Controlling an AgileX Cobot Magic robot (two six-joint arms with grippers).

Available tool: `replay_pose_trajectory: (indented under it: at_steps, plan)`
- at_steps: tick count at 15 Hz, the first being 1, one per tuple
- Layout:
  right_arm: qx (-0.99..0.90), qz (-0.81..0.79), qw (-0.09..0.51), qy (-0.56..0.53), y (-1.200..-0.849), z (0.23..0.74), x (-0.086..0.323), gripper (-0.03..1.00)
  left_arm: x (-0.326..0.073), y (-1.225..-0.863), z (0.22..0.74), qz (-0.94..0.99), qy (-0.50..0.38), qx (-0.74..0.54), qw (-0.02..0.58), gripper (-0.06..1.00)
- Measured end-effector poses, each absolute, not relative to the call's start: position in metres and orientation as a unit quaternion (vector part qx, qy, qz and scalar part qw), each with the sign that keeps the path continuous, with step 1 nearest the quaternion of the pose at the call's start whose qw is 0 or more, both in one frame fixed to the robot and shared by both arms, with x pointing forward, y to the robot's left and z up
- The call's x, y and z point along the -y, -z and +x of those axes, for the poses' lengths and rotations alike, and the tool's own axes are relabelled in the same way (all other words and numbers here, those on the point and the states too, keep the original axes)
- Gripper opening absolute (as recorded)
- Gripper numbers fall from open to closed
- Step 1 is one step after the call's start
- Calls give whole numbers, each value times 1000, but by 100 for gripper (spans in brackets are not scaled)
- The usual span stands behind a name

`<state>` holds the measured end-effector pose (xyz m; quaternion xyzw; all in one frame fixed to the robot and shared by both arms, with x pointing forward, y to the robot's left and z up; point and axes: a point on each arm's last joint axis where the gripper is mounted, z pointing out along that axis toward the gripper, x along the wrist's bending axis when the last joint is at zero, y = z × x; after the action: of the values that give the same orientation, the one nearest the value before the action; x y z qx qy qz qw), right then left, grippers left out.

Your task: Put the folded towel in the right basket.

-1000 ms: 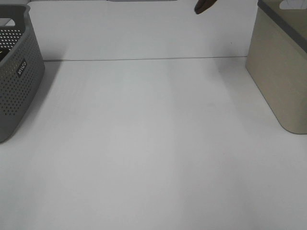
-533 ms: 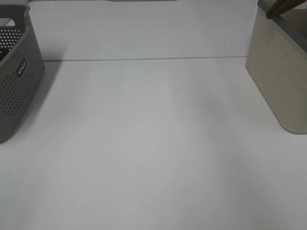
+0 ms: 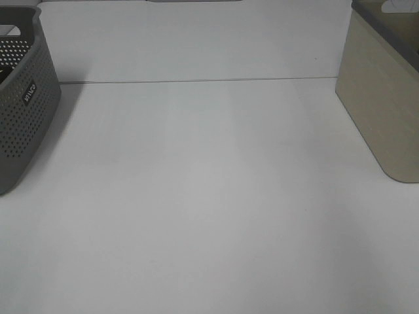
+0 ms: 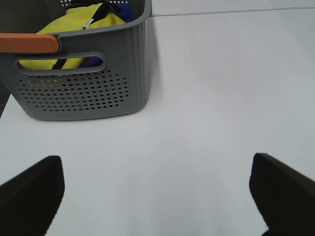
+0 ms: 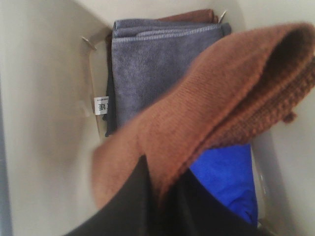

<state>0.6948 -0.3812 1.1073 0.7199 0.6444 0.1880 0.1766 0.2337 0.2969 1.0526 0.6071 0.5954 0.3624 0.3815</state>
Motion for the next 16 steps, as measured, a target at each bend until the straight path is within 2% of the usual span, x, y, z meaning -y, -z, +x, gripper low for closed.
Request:
replay_pose_trajectory:
  at_steps: [1,2,3,4,5,8,14,16]
  plan:
    - [-642,725,169,-184,-1099,698,382,17,-297,-1053,234,607,-362,-595,382,97]
    - [-638,730,164,-182,-1094,701,382,31,-297,-1053,234,607,-362,-595,382,97]
    - [-636,732,161,-182,-1092,701,382,54,-297,-1053,234,607,-362,-595,382,97]
    - [-636,733,158,-186,-1092,702,382,62,-297,-1053,234,607,-362,-595,382,97]
    - [-634,732,152,-197,-1094,701,379,67,-297,-1053,234,607,-362,-595,382,97]
    - [-643,716,140,-233,-1110,699,354,69,-297,-1053,234,607,-362,-595,382,97]
    - [-705,633,160,-278,-1164,666,263,69,-297,-1053,234,607,-362,-595,382,97]
    - [-712,623,161,-280,-1174,649,254,69,-297,-1053,234,607,-362,-595,382,97]
